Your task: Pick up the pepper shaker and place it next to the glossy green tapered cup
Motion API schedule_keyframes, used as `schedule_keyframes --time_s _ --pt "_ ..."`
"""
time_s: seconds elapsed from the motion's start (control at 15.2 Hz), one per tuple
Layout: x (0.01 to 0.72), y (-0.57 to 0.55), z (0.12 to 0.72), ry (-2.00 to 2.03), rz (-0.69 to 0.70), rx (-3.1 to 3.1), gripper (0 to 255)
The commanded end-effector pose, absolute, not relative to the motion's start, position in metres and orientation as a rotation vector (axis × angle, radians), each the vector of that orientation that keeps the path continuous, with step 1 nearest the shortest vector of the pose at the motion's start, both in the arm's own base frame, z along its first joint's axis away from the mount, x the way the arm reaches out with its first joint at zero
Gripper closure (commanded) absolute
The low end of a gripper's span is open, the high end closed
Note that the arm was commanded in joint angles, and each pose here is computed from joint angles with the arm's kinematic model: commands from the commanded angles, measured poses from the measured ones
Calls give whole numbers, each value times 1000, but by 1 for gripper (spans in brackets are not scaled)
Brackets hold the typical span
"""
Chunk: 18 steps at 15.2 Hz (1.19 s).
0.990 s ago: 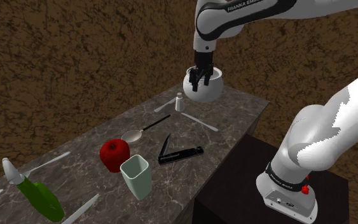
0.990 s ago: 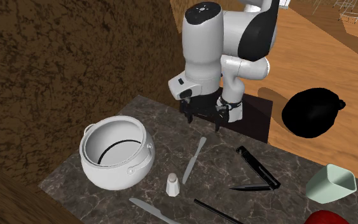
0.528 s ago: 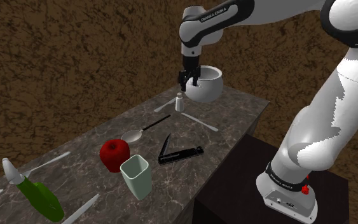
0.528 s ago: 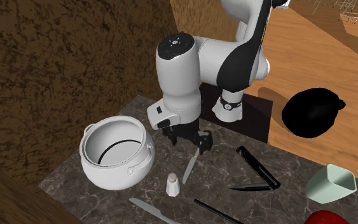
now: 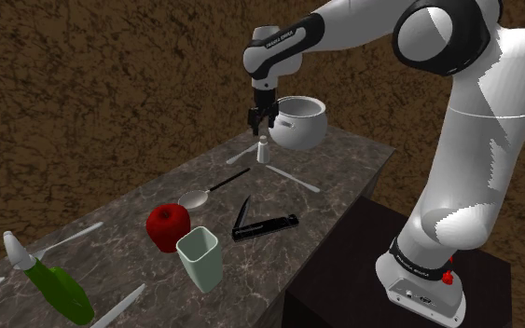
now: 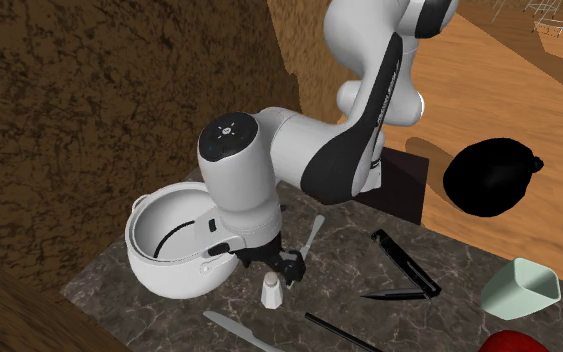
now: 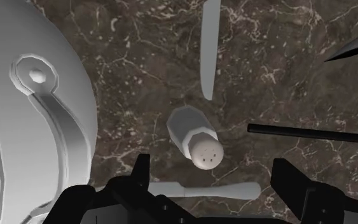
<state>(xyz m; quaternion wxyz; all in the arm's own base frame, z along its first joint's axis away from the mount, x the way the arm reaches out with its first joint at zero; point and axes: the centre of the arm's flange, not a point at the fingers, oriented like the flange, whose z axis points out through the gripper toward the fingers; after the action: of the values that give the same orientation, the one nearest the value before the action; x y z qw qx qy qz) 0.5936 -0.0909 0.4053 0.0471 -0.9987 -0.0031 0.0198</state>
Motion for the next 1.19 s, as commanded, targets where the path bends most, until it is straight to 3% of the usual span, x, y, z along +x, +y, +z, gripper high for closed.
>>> schedule_keyframes --time_s 0.0,0.33,0.86,0.92,1.12 --pt "596 -92 396 -11 59 -3047 0" --pt "595 -89 367 -11 59 -3047 0" --pt "595 -89 367 -11 59 -3047 0" --pt "595 -89 367 -11 59 -3047 255" --pt "595 -89 367 -11 59 -3047 255"
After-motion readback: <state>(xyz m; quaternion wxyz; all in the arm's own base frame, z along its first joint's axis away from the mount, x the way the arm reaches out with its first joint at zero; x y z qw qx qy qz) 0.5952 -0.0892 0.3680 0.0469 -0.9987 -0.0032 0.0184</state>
